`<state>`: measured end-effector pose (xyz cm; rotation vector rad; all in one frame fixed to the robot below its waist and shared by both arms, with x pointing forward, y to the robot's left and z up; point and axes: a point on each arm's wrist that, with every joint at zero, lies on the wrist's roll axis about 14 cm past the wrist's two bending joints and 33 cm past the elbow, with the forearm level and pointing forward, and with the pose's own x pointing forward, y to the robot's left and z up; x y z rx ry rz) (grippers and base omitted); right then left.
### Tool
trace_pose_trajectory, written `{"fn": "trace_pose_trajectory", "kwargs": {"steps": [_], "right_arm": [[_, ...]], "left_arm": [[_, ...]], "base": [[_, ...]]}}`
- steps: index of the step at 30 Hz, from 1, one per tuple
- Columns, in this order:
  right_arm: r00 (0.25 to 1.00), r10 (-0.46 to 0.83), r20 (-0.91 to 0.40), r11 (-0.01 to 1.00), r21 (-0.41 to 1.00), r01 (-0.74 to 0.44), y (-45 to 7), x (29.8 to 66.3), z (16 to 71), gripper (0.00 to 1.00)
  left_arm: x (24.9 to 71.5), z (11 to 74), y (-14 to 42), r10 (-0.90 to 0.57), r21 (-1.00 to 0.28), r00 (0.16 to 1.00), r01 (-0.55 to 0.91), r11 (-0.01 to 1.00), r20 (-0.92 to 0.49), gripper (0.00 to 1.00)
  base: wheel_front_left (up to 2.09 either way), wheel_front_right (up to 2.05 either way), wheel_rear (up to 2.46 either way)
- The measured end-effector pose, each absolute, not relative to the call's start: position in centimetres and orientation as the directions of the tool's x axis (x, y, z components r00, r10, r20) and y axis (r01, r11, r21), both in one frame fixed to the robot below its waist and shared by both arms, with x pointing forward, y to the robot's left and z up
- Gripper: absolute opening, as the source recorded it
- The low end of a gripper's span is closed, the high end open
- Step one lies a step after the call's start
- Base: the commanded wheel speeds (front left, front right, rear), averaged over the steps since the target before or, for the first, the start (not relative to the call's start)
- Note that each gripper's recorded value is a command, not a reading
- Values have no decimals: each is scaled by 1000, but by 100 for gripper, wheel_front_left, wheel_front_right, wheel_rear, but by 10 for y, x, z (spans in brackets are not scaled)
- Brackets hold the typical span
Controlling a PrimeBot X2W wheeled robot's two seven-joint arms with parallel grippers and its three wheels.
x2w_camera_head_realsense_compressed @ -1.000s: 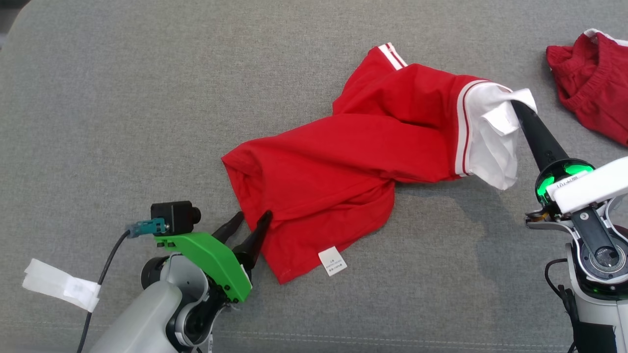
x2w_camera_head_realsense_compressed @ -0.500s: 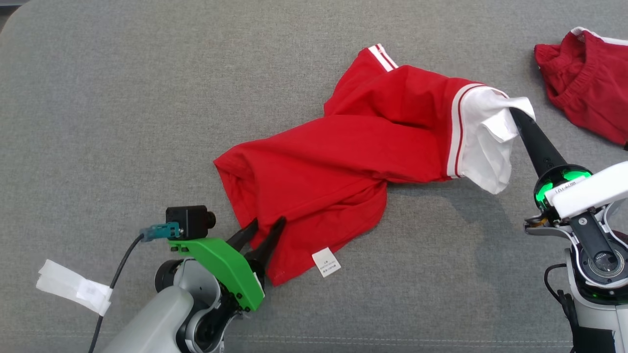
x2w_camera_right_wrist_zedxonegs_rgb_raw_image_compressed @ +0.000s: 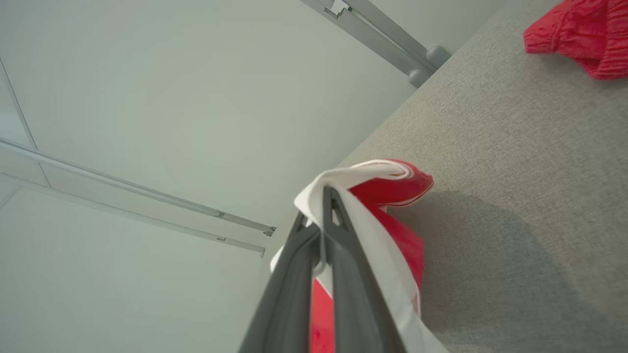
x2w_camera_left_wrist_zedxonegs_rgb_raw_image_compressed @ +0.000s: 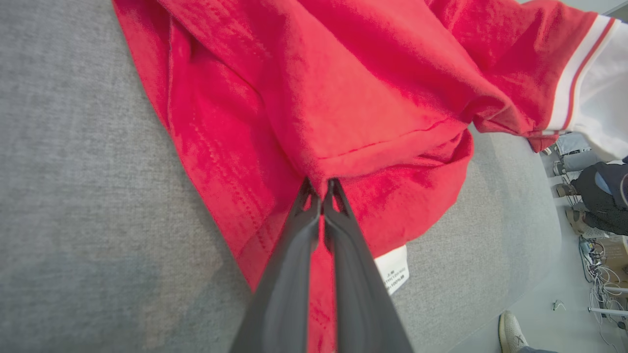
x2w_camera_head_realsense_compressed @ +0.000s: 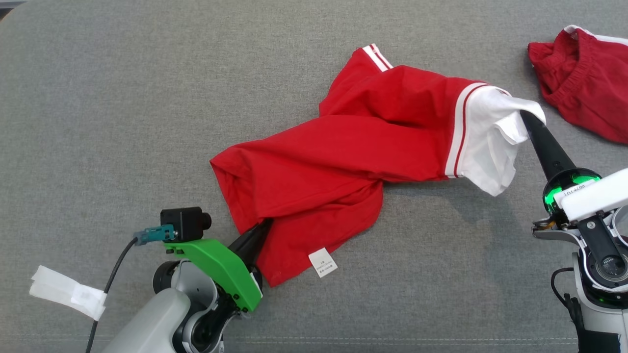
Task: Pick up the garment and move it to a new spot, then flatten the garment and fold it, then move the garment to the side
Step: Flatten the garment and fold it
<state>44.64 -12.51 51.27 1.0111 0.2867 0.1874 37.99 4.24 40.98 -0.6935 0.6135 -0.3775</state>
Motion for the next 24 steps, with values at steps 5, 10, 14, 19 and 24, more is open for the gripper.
{"fn": "trace_pose_trajectory", "kwargs": {"steps": [5,10,14,19,24], "right_arm": [[953,253,-169,522,853,13,-134,444,506,0],[951,222,-213,523,849,68,-144,438,491,0],[940,209,-268,518,846,126,-147,431,472,1],[930,191,-314,511,841,180,-149,427,455,5],[907,172,-384,511,822,251,-152,417,430,24]], "left_arm": [[386,415,51,-492,-680,784,124,722,-379,0],[389,422,58,-482,-662,798,143,736,-363,0],[391,425,59,-485,-653,800,160,740,-353,0],[392,426,59,-483,-653,801,159,740,-353,0],[392,427,56,-490,-657,800,166,735,-347,0]], "base": [[0,0,0],[0,0,0],[0,0,0],[0,0,0],[0,0,0]]}}
